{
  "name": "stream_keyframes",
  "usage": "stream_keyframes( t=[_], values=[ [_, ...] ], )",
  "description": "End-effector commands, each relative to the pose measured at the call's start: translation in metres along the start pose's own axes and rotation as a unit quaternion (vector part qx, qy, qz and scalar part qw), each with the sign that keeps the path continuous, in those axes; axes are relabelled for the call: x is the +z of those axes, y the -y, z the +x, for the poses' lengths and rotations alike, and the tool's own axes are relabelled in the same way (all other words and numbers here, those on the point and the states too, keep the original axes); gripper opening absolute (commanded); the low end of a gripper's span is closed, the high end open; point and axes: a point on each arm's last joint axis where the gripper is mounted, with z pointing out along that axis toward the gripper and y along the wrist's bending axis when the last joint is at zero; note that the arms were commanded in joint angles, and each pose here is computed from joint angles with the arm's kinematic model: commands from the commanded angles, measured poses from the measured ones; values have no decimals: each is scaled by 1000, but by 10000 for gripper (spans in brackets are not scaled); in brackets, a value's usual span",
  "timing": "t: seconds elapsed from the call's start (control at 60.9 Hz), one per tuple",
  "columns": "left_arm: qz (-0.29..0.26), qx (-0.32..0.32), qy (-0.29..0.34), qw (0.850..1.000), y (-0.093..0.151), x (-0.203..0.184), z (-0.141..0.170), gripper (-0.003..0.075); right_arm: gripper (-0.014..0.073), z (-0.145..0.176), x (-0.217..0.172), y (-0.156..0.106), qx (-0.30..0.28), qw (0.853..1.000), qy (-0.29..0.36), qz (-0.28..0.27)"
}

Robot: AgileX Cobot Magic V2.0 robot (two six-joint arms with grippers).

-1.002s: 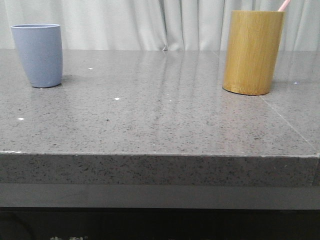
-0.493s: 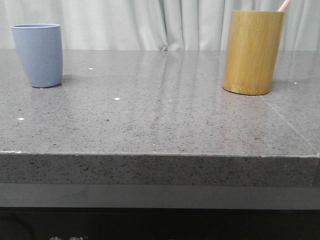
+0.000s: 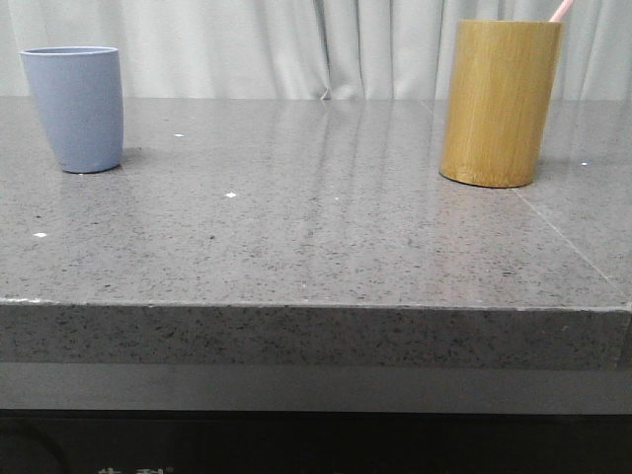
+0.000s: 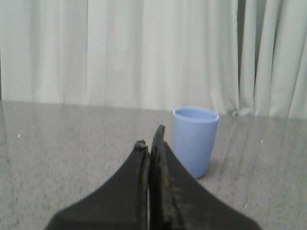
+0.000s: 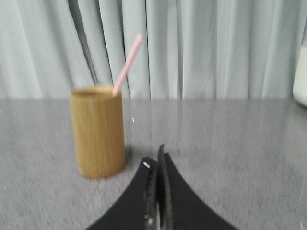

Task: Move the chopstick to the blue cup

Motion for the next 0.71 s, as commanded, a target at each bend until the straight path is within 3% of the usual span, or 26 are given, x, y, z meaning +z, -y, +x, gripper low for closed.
stream_keyframes(
  t=[0.0,0.164,0.328,0.46,0.69],
  values=[
    [7,-10,63,998,2,-4,-45,-19,-67,-43,-6,-4,-9,999,48,-1],
    [11,-10,40,999,5,0,-94,-19,-67,-88,-3,-7,-31,999,23,4],
    [13,-12,-55,998,8,22,-123,-19,-67,-123,13,-10,-33,999,-39,7],
    [14,-14,-130,991,9,45,-126,-19,-67,-129,35,-10,-32,994,-103,9],
    [12,-20,-199,980,9,79,-108,-19,-67,-111,68,-8,-31,983,-182,13]
  ],
)
